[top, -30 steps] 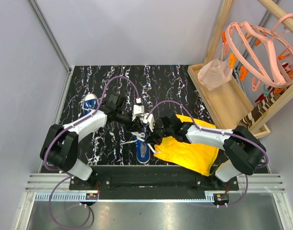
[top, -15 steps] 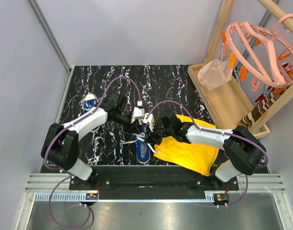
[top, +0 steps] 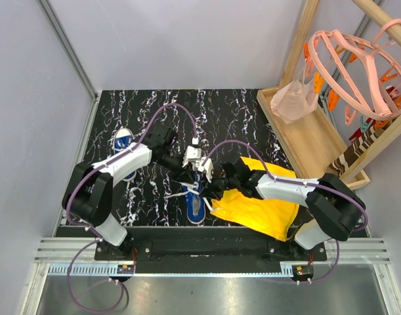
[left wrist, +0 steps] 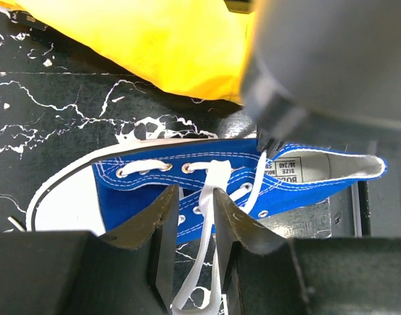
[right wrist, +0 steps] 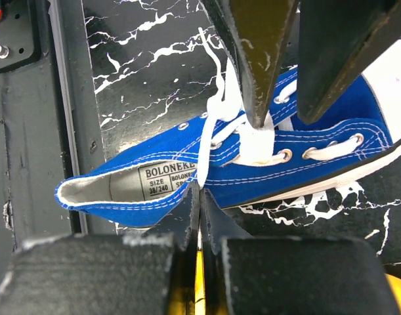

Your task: Tie the shoes

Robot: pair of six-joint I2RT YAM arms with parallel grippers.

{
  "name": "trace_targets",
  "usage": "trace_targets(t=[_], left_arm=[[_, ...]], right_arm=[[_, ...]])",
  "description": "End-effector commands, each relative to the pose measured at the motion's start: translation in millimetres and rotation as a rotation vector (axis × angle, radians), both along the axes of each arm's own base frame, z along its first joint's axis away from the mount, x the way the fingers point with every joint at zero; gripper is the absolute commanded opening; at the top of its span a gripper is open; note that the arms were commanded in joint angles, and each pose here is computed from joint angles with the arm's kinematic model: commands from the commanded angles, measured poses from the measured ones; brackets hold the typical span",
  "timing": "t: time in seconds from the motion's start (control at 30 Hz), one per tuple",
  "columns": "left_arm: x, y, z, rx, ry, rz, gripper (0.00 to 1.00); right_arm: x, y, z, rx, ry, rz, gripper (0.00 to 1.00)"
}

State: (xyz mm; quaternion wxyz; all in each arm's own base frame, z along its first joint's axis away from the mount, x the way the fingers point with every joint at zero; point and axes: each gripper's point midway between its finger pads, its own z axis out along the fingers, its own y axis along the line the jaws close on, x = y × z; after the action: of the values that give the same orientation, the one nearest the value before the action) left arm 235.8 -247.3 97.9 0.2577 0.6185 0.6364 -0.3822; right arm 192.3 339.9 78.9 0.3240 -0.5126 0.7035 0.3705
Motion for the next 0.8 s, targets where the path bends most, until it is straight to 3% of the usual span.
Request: trace_targets(t=[0.0, 0.77], left_arm=[[10.0, -5.9, 6.7, -0.002, -0.027, -0.016, 0.3], [2.6, 0.7, -5.7, 0.066, 0.033, -0.034, 0.28]], right_arm=[[7.3, 7.6, 21.4, 0.063, -0.094, 0.008, 0.0], [7.5, 9.7, 25.1, 0.082, -0.106, 0.02, 0.0]])
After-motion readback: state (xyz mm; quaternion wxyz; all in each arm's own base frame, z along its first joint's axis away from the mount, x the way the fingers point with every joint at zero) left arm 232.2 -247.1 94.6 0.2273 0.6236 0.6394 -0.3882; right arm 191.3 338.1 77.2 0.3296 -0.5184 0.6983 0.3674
